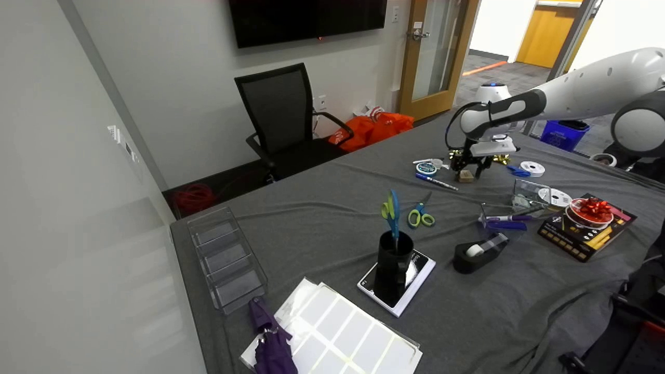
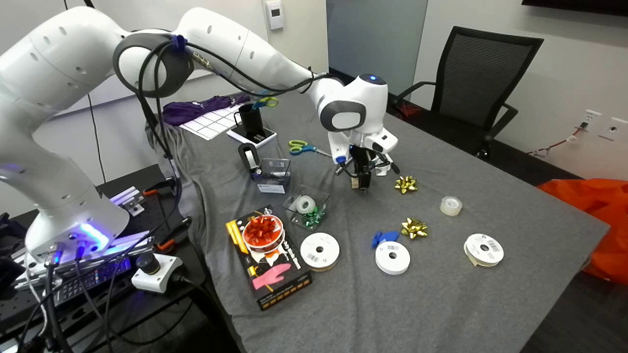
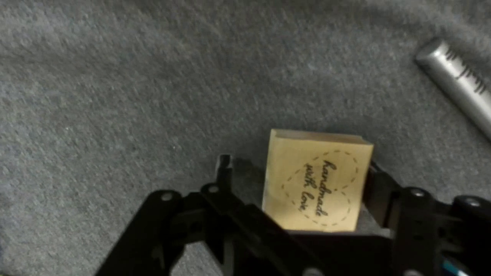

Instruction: Pick up the brown object on the to right side of the table and put it on the black box

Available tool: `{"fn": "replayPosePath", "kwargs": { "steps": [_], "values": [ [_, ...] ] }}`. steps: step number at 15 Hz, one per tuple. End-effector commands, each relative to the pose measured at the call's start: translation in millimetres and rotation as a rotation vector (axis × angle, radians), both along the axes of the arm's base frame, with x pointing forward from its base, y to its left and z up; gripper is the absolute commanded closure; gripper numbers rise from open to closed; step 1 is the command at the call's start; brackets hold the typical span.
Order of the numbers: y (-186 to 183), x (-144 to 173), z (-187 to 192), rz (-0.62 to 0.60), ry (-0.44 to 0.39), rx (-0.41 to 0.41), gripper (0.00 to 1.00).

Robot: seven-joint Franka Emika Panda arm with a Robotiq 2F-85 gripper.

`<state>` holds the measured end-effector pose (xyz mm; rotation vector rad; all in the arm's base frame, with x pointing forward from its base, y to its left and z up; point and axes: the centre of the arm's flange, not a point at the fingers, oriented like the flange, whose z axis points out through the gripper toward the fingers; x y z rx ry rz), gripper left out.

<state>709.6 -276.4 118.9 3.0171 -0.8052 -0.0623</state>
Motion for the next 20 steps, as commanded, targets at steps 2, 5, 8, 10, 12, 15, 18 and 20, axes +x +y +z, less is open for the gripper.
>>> {"fn": "replayPosePath", "kwargs": {
  "steps": [2, 5, 8, 10, 12, 15, 18, 20],
  "values": [
    [14, -34, 8, 0.019, 0.005, 0.021, 0.55],
    [15, -34, 17, 0.021, -0.007, 0.028, 0.69],
    [20, -41, 41, 0.021, -0.028, 0.061, 0.69],
    [24, -46, 68, 0.023, -0.065, 0.084, 0.69],
    [26, -54, 97, 0.037, -0.080, 0.108, 0.69],
    [21, -77, 135, 0.102, -0.094, 0.128, 0.69],
    [10, -106, 159, 0.176, -0.085, 0.141, 0.69],
    [-1, -132, 171, 0.232, -0.057, 0.150, 0.69]
  ]
}}
